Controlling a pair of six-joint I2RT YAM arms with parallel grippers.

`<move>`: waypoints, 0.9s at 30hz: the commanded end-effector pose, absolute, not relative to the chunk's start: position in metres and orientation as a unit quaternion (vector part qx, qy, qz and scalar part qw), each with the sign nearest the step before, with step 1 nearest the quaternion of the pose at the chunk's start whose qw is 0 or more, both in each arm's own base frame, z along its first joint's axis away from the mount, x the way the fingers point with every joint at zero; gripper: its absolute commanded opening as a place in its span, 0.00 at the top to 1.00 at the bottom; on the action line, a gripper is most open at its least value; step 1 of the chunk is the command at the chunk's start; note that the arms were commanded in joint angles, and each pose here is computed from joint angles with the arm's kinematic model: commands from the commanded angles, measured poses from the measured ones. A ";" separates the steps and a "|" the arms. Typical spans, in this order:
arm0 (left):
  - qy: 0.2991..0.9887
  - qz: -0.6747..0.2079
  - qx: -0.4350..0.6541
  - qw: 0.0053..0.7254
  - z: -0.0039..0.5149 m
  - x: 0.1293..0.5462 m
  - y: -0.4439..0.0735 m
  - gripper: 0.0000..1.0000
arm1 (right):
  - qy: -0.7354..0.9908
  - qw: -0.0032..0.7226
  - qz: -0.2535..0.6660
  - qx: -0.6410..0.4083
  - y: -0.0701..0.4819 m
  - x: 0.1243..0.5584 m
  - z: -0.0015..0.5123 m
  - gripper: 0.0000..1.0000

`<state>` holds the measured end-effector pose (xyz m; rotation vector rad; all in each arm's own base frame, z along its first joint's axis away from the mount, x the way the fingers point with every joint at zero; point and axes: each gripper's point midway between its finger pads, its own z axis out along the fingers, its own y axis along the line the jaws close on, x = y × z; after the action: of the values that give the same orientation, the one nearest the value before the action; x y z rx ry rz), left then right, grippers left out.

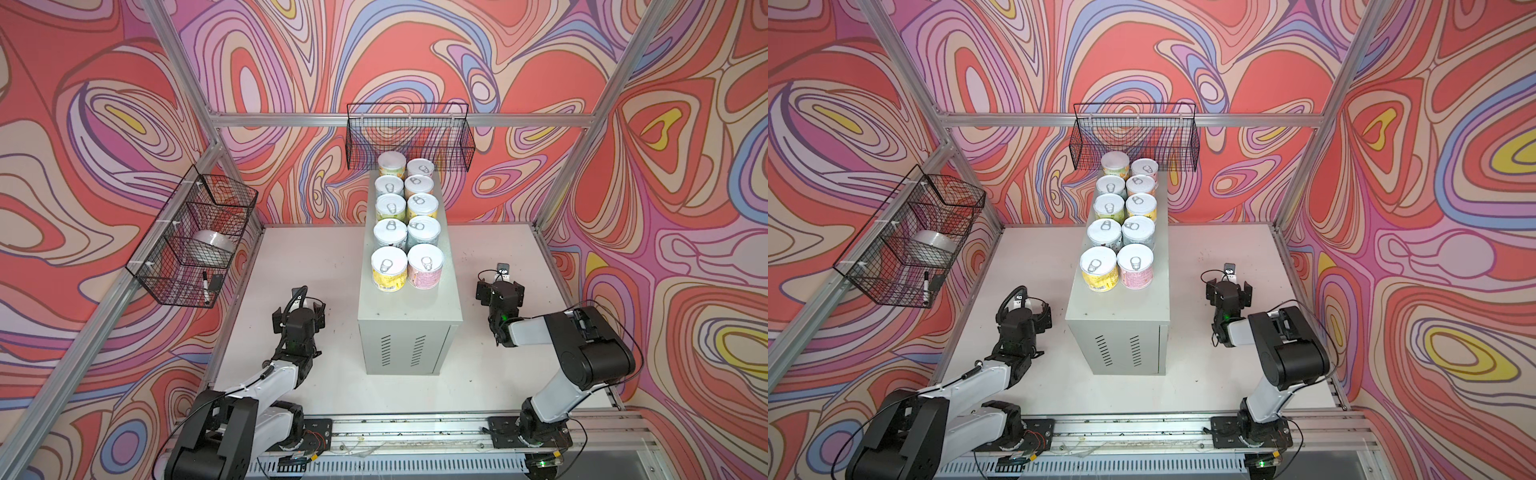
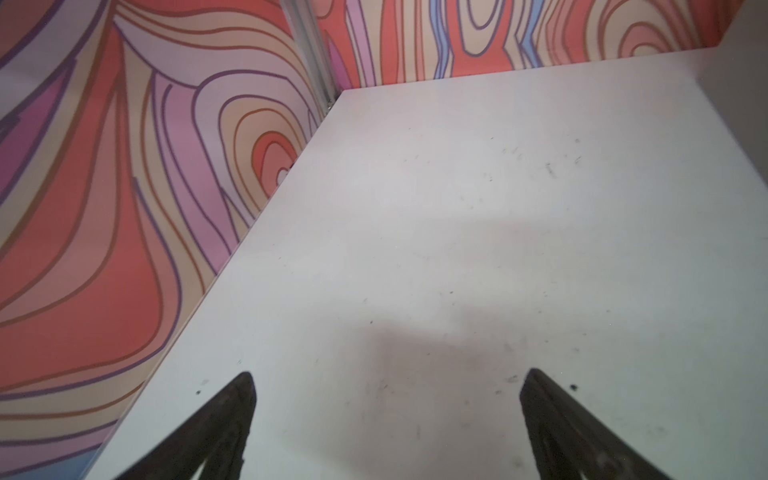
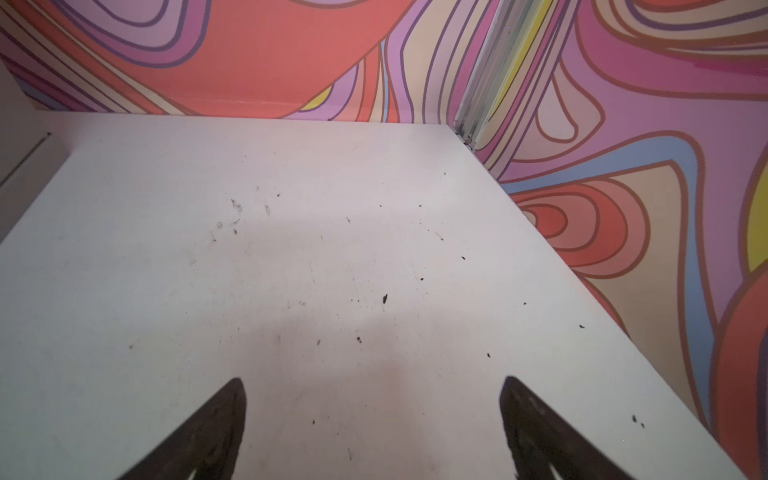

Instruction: Place and organize the canned foods onto the counter

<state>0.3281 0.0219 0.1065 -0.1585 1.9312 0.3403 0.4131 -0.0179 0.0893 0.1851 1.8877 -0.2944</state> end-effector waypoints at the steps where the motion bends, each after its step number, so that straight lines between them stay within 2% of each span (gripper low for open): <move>1: 0.779 0.085 -0.062 0.618 0.128 0.348 0.008 0.00 | 0.748 0.652 -0.066 0.102 -0.031 0.403 0.108 0.01; 5: 0.793 0.097 -0.028 0.601 0.123 0.365 0.004 0.00 | 0.766 0.633 -0.060 0.096 -0.029 0.411 0.103 0.02; 9: 0.764 0.109 -0.053 0.634 0.110 0.369 0.015 0.00 | 0.781 0.616 -0.057 0.086 -0.025 0.417 0.098 0.02; 13: 0.804 0.100 -0.055 0.584 0.096 0.382 0.018 0.00 | 0.778 0.619 -0.063 0.091 -0.028 0.418 0.099 0.02; 15: 0.804 0.100 -0.064 0.582 0.094 0.389 0.024 0.00 | 0.778 0.618 -0.064 0.094 -0.029 0.417 0.099 0.02; 16: 0.818 0.094 -0.069 0.563 0.090 0.388 0.025 0.00 | 0.776 0.620 -0.066 0.094 -0.029 0.417 0.101 0.01; 27: 0.811 0.086 -0.072 0.575 0.092 0.388 0.027 0.00 | 0.796 0.601 -0.042 0.058 -0.015 0.427 0.093 0.02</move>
<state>0.3880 0.0276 0.0880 -0.1667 1.9173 0.2174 0.4230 -0.0214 0.0982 0.1714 1.8174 -0.1192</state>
